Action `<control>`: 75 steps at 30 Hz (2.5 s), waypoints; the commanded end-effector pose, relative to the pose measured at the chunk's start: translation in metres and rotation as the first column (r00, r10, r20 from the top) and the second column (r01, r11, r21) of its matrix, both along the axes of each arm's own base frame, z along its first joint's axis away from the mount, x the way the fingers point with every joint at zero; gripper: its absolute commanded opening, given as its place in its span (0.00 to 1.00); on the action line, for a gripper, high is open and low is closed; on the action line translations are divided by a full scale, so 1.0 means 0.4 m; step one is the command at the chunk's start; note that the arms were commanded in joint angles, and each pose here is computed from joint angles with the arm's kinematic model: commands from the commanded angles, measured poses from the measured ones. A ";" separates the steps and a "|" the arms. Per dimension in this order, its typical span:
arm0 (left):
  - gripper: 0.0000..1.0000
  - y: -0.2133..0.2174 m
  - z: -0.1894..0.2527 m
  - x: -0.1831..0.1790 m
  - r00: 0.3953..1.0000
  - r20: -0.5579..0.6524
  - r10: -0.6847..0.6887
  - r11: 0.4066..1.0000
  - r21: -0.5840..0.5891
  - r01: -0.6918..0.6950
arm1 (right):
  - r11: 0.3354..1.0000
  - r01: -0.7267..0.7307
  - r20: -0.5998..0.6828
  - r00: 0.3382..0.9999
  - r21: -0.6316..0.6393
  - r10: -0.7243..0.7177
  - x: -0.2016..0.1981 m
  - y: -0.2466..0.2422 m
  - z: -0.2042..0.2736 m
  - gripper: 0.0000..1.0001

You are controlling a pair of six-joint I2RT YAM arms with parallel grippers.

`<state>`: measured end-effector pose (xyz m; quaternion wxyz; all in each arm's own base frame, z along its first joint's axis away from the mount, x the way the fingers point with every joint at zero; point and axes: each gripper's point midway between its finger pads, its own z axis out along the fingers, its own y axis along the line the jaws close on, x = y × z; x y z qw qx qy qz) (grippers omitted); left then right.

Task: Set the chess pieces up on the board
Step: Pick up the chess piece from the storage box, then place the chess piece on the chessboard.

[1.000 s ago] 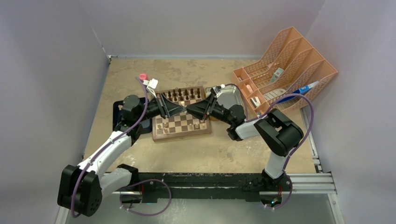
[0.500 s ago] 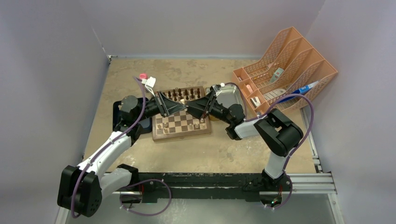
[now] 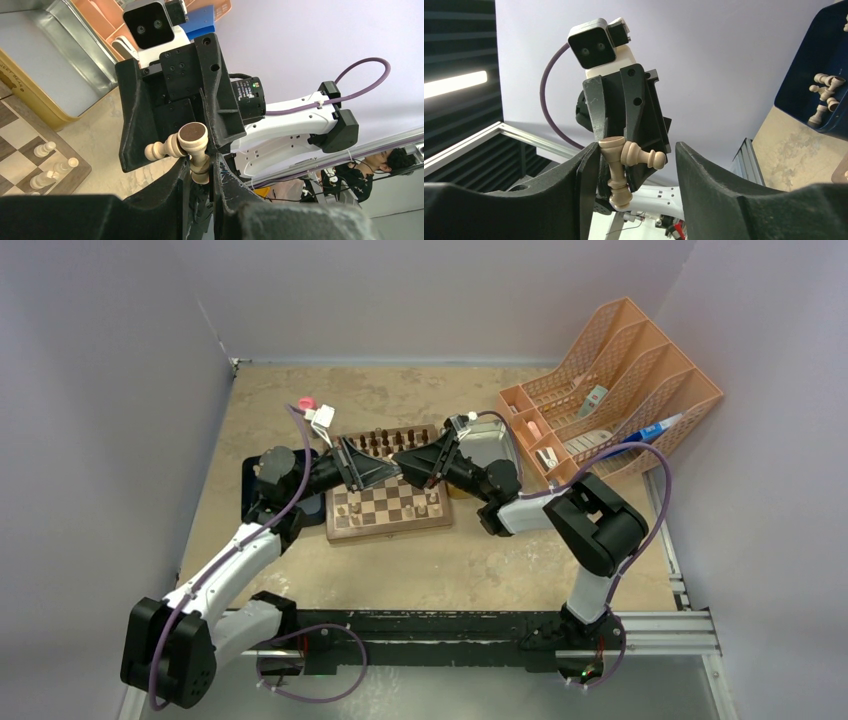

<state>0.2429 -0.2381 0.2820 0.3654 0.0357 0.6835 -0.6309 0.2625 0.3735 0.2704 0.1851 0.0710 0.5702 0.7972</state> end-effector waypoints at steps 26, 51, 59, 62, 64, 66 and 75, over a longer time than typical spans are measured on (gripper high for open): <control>0.00 0.007 0.026 0.003 0.995 0.092 0.036 0.999 0.017 -0.037 | 0.901 -0.055 0.439 0.885 0.430 -0.156 -0.197 -0.188 0.286 0.31; 0.00 0.097 -0.084 0.037 0.962 0.138 0.236 0.916 0.298 -0.268 | 0.972 0.082 0.401 0.901 0.219 -0.166 -0.124 -0.129 0.192 0.04; 0.00 0.196 -0.107 0.030 0.894 0.309 0.323 0.785 0.441 -0.436 | 0.851 0.461 0.575 0.778 -0.252 -0.251 0.057 -0.079 0.101 0.07; 0.00 0.236 -0.102 0.025 0.851 0.392 0.349 0.728 0.458 -0.509 | 0.730 0.554 0.638 0.741 -0.401 -0.212 0.108 -0.096 0.074 0.08; 0.00 0.254 -0.087 0.019 0.828 0.418 0.374 0.709 0.448 -0.546 | 0.652 0.596 0.665 0.724 -0.469 -0.185 0.132 -0.115 0.062 0.08; 0.00 0.255 -0.063 0.011 0.816 0.450 0.364 0.714 0.428 -0.554 | 0.553 0.641 0.683 0.711 -0.533 -0.166 0.160 -0.135 0.049 0.08; 0.00 0.284 -0.010 -0.019 0.781 0.538 0.318 0.670 0.455 -0.586 | 0.045 0.628 0.630 0.775 -0.777 0.055 0.247 -0.211 -0.096 0.08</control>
